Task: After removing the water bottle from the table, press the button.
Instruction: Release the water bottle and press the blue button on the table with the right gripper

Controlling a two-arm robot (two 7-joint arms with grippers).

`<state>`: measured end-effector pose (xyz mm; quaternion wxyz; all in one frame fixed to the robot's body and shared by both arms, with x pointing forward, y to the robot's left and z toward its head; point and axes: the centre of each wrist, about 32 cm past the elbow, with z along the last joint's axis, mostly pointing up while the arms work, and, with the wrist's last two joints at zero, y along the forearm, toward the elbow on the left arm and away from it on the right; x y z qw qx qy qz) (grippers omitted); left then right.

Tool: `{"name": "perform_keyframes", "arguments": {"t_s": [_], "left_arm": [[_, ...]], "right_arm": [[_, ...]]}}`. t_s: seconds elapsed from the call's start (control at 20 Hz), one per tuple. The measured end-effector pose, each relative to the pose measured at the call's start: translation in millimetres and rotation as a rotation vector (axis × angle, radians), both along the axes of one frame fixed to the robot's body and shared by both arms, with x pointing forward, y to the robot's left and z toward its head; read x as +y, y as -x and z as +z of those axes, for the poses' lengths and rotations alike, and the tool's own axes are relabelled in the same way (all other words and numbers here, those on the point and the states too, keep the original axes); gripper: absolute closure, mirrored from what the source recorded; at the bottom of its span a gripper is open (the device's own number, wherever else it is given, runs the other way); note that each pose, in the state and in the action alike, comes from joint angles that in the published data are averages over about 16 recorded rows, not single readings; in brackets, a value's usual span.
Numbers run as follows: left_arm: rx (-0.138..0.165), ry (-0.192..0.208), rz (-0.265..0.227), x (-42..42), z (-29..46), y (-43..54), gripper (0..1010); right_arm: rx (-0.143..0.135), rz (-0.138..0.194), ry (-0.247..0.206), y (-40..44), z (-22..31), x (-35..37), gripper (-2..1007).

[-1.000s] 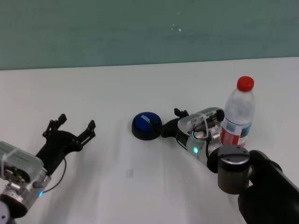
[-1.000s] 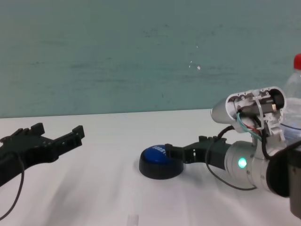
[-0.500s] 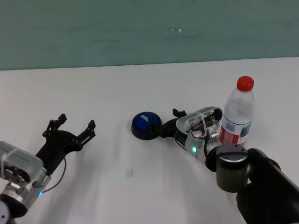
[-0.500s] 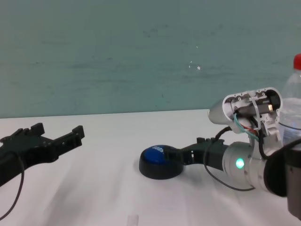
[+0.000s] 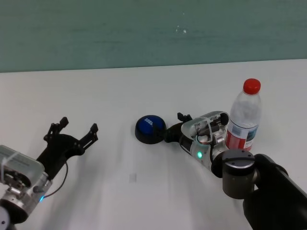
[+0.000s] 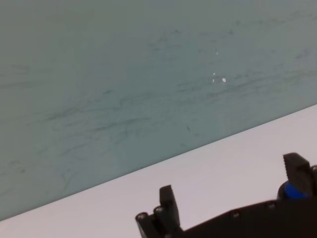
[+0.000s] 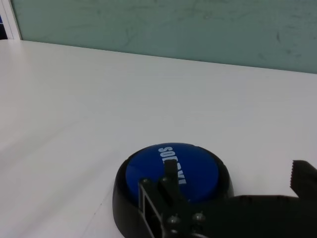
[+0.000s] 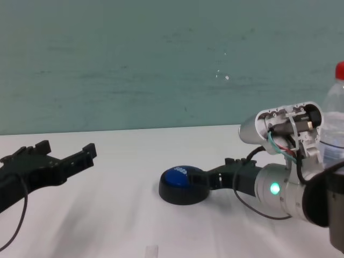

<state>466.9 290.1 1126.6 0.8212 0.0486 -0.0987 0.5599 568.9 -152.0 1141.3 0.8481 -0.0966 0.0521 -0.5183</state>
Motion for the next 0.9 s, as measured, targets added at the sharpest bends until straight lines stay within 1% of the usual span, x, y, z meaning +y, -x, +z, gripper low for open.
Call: {"name": "perform_keyframes", "arguments": {"t_s": [0.2,0.35,0.7,0.9], "left_arm": [[0.0,0.0,0.0,0.0,0.0,0.0,7],[0.0,0.0,0.0,0.0,0.0,0.0,7],[0.0,0.0,0.0,0.0,0.0,0.0,7],[0.0,0.0,0.0,0.0,0.0,0.0,7]], "right_arm": [[-0.012,-0.002,-0.003,-0.5,1.5,-0.2,5],[-0.026,-0.004,-0.008,-1.1,4.0,-0.3,5],[-0.074,-0.001,-0.024,-2.0,14.1,0.8,5],[-0.1,0.006,-0.036,-0.3,20.7,2.2,5]]}}
